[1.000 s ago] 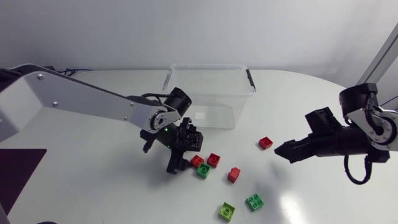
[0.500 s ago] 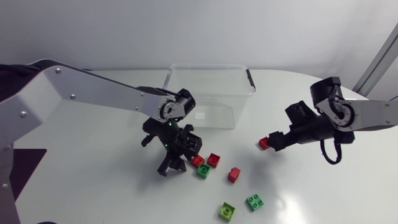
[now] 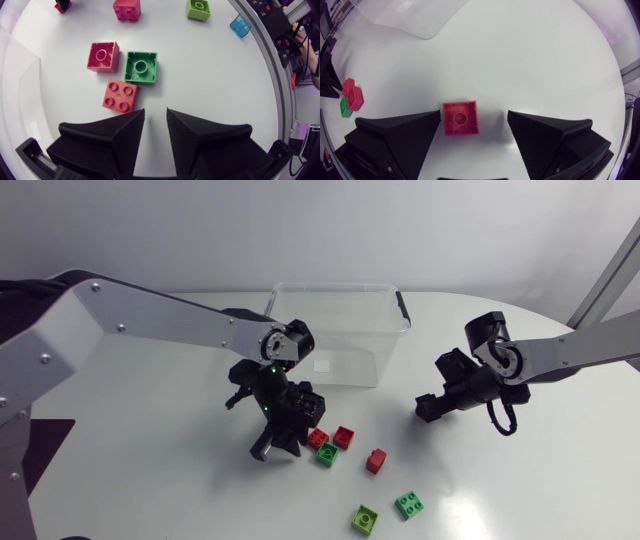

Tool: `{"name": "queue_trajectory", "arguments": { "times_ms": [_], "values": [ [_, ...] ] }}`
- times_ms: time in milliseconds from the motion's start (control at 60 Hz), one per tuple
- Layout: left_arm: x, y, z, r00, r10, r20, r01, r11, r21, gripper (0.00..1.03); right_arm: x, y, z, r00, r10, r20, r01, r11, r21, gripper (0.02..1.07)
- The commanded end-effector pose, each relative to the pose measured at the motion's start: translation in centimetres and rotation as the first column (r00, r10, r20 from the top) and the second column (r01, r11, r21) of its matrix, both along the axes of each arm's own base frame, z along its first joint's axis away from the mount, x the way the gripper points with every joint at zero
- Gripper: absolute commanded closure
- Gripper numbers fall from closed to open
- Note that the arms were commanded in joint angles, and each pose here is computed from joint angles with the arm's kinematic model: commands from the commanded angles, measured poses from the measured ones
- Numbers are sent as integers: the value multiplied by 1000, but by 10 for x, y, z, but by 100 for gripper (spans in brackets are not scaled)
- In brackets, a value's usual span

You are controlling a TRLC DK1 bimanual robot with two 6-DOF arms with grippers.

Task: Place the duplo bricks in the container

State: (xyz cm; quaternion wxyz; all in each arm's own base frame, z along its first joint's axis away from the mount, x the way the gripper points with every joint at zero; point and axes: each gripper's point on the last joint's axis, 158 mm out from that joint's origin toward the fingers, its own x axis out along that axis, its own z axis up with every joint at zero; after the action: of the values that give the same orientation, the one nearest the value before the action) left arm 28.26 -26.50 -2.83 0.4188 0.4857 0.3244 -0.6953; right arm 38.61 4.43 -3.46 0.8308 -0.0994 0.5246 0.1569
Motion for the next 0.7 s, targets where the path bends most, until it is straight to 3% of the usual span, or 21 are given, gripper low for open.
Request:
{"name": "queue_trajectory", "arguments": {
  "times_ms": [0, 50, 133, 233, 333, 500, 683],
  "values": [
    [12, -5, 1, 999, -31, 27, 31, 999, -28, 71, 2, 2, -3, 1000, 11, -1, -11, 1000, -10, 10],
    [17, -9, 2, 999, -30, 41, 32, 999, -37, 60, 1, 2, -4, 1000, 11, -4, -11, 1000, -10, 10],
    [25, -11, 5, 998, -27, 60, 29, 999, -43, 29, -2, 2, -5, 1000, 18, -6, -18, 1000, -13, 10],
    [30, -14, 5, 997, -31, 77, 34, 998, -44, 14, -3, 3, -6, 1000, 23, -9, -23, 1000, -16, 10],
    [31, -19, -1, 995, -44, 88, 47, 998, -37, 9, -4, 5, -6, 999, 33, -9, -33, 999, -16, 10],
    [36, -26, 0, 993, -54, 103, 58, 998, -37, 9, -6, 9, -6, 999, 45, -11, -45, 999, -17, 10],
    [41, -36, -1, 992, -67, 105, 68, 998, -1, 18, -7, 9, -5, 999, 46, -11, -46, 999, -17, 10]
  ]
}}
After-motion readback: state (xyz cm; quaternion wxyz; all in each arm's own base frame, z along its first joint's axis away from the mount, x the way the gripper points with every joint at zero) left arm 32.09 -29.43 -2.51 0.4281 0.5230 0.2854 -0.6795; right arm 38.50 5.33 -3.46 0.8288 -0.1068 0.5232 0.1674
